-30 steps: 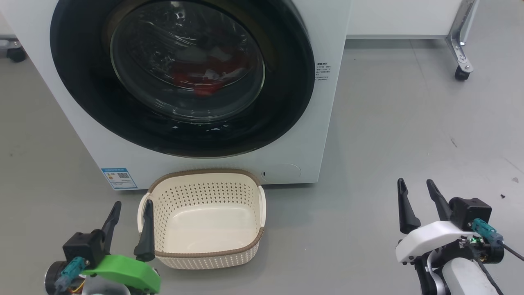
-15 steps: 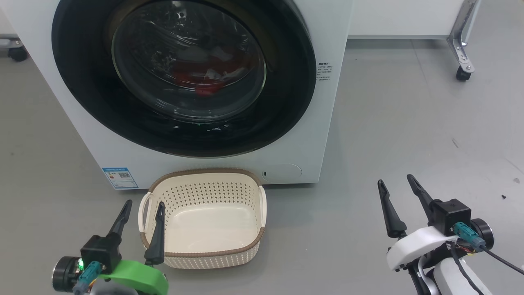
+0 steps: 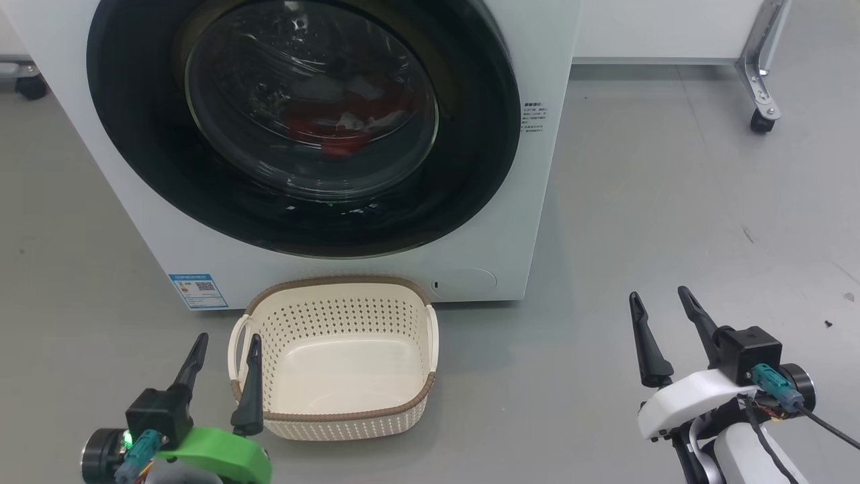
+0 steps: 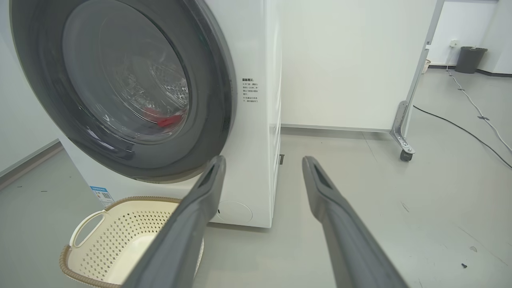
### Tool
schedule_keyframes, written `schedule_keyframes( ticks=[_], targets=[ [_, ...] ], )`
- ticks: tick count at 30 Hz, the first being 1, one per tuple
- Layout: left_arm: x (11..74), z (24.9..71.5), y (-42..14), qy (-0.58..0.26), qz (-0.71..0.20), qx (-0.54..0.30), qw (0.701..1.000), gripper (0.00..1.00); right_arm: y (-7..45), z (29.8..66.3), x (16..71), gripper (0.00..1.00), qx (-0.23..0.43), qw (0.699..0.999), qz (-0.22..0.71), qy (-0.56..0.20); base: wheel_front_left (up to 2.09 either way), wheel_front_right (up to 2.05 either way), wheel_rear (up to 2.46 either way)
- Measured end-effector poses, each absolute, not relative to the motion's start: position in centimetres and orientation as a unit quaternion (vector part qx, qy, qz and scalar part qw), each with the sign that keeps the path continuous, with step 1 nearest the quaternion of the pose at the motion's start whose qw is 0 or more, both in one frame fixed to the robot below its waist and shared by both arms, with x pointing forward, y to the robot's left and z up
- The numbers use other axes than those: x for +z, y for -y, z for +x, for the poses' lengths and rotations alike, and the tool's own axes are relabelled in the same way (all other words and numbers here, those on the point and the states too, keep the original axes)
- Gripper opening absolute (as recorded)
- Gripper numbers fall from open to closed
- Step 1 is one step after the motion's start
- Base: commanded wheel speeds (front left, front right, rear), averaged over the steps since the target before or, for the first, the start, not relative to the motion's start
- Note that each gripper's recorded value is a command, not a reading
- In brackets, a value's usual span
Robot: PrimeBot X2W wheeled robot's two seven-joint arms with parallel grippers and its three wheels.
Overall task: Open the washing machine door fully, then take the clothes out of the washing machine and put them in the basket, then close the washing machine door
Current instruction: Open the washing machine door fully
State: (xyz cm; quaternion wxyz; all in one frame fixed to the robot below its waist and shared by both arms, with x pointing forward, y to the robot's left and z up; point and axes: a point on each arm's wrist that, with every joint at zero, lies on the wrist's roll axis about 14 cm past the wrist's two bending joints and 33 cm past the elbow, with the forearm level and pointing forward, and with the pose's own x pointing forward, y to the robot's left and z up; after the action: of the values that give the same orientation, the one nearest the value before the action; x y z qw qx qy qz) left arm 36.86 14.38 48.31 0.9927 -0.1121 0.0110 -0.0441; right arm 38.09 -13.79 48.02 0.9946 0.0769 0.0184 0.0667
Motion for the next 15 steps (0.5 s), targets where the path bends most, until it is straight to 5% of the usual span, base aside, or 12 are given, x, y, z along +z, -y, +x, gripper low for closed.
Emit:
schedule_keyframes(
  ticks=[15],
  targets=[
    [47.82, 36.74, -13.95, -0.018, -0.108, -0.052, 0.993, 1.00, 13.95, 37.97, 47.57, 0.96, 0.062, 0.995, 0.078, -0.025, 0.00, 0.00, 0.00]
  ],
)
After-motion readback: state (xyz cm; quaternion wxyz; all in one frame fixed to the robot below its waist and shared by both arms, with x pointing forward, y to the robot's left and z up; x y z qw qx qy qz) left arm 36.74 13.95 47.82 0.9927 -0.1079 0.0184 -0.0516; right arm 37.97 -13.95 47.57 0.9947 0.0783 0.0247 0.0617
